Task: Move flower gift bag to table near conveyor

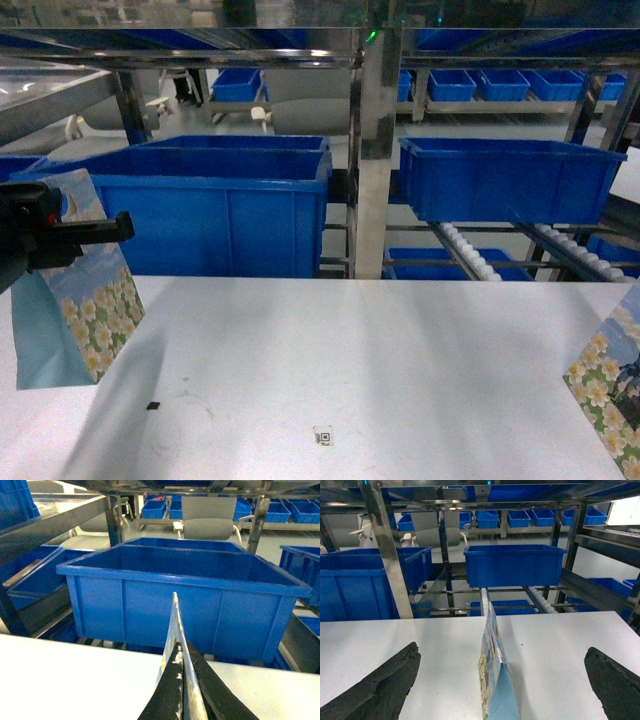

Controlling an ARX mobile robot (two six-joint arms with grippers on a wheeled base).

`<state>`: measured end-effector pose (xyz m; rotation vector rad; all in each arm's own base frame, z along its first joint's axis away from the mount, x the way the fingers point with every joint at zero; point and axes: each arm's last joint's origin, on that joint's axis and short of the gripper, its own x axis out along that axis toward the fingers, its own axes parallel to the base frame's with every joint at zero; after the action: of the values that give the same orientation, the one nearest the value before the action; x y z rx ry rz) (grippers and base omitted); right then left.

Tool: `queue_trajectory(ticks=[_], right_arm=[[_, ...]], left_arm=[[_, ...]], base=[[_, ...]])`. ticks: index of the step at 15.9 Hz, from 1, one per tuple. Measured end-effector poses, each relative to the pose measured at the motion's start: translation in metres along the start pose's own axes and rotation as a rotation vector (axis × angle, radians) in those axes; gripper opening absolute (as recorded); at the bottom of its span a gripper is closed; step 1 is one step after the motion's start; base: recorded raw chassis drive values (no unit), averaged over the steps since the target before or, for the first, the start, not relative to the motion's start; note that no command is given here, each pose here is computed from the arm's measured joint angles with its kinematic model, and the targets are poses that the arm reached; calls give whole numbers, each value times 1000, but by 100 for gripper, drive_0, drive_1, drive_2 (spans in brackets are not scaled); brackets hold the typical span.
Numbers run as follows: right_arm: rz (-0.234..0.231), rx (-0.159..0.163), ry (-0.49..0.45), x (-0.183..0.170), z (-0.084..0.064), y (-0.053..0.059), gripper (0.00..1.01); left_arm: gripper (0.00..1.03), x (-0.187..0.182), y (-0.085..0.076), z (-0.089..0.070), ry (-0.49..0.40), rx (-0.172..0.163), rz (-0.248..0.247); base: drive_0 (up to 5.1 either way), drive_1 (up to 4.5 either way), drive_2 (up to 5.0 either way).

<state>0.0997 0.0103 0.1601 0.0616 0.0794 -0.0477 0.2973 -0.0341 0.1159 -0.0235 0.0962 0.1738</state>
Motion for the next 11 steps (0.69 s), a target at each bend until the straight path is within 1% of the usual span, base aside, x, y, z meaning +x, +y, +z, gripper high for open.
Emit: queue_trajectory(ticks=[3, 4, 9, 10, 11], right_arm=[[0, 0, 0, 0, 0, 0, 98], [0, 0, 0, 0, 0, 0, 98], [0, 0, 0, 0, 0, 0, 98], [0, 0, 0, 0, 0, 0, 98], [0, 0, 0, 0, 0, 0, 98]], left_arm=[[2, -4, -2, -13, 48, -7, 6], [2, -6, -3, -17, 62, -3, 6], [2, -20, -11, -24, 94, 8, -28], [2, -22, -11, -26, 103, 4, -31], [2, -25, -10, -28, 113, -6, -25]], base=[[0, 0, 0], [0, 0, 0], [0, 0, 0], [0, 0, 0], [0, 0, 0]])
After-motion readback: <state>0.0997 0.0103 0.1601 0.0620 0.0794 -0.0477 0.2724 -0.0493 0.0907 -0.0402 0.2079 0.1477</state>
